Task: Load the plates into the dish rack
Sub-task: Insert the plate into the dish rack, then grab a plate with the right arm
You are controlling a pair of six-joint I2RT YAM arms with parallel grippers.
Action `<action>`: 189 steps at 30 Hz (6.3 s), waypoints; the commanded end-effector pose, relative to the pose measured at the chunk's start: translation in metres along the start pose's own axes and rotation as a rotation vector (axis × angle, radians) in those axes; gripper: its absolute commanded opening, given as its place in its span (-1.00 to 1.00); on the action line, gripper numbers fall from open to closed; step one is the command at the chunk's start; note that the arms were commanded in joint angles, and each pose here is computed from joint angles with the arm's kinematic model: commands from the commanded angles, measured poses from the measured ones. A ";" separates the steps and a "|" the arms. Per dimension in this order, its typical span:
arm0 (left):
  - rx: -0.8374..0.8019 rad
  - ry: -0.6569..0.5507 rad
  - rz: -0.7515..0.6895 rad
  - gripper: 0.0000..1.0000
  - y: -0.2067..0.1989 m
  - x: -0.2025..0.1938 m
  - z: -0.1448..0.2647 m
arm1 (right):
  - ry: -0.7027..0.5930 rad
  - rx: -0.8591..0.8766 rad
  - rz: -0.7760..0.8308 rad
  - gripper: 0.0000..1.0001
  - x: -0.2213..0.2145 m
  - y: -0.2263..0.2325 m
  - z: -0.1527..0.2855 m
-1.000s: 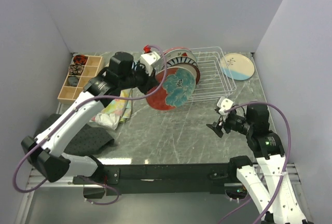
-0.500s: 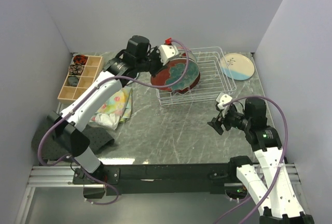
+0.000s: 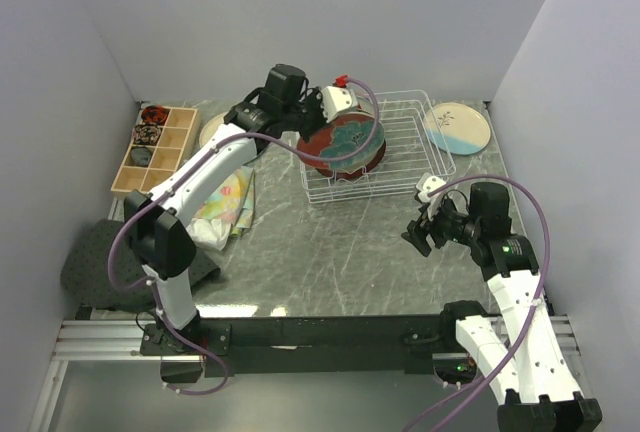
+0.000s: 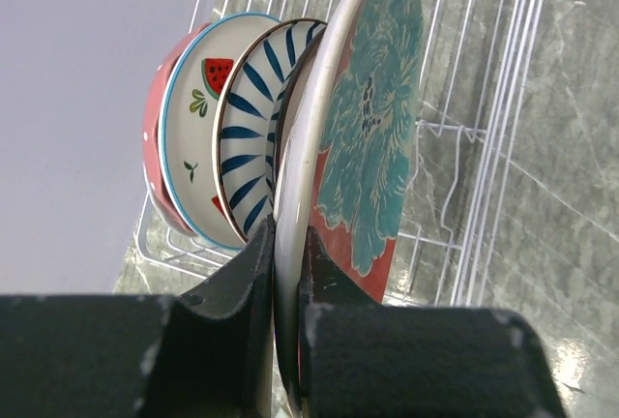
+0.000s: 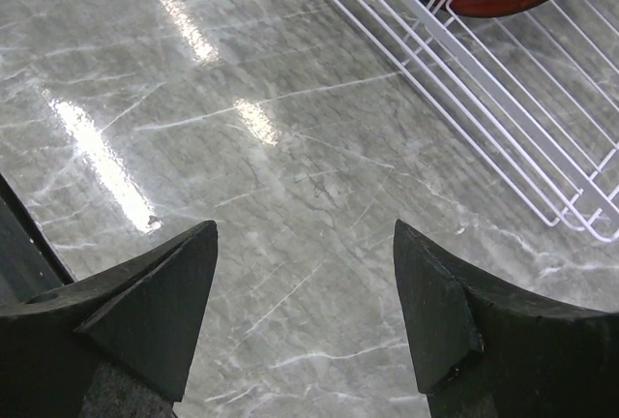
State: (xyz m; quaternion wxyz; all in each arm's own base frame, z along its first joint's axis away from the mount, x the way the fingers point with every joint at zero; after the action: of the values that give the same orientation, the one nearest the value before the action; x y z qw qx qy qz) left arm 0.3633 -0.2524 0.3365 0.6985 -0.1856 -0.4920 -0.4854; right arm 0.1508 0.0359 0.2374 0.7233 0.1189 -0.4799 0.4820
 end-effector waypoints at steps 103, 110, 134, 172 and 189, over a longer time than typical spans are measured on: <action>0.356 -0.474 0.467 0.99 -0.116 -0.104 0.202 | 0.356 -0.444 -0.627 0.75 -0.017 -0.193 0.035; 0.346 -0.498 0.459 0.99 -0.118 -0.102 0.207 | 0.448 -0.446 -0.728 1.00 -0.028 -0.249 0.018; 0.405 -0.476 0.457 0.99 -0.114 -0.108 0.207 | 0.576 -0.829 -0.946 0.27 -0.099 -0.345 -0.094; 0.408 -0.469 0.460 0.99 -0.110 -0.110 0.205 | 0.828 -0.734 -0.915 -0.32 -0.187 -0.331 -0.150; 0.408 -0.473 0.461 0.99 -0.110 -0.110 0.207 | 0.928 -0.599 -0.852 -0.39 -0.175 -0.307 -0.123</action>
State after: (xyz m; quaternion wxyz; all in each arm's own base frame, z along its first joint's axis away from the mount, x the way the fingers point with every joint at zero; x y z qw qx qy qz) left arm 0.1599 -0.0968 0.3051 0.6878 -0.2485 -0.6644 -0.1541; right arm 0.4855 -0.1473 0.1192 0.9688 -0.1356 -0.2055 -0.0292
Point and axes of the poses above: each gripper's point midway between its finger pads, its own z axis back along the fingers, its own y axis along the line the jaws close on, x = y × z, the point moved 10 cm from there along z, back along the fingers, and after that the axes turned 11 degrees about z, right-handed, at the moved point
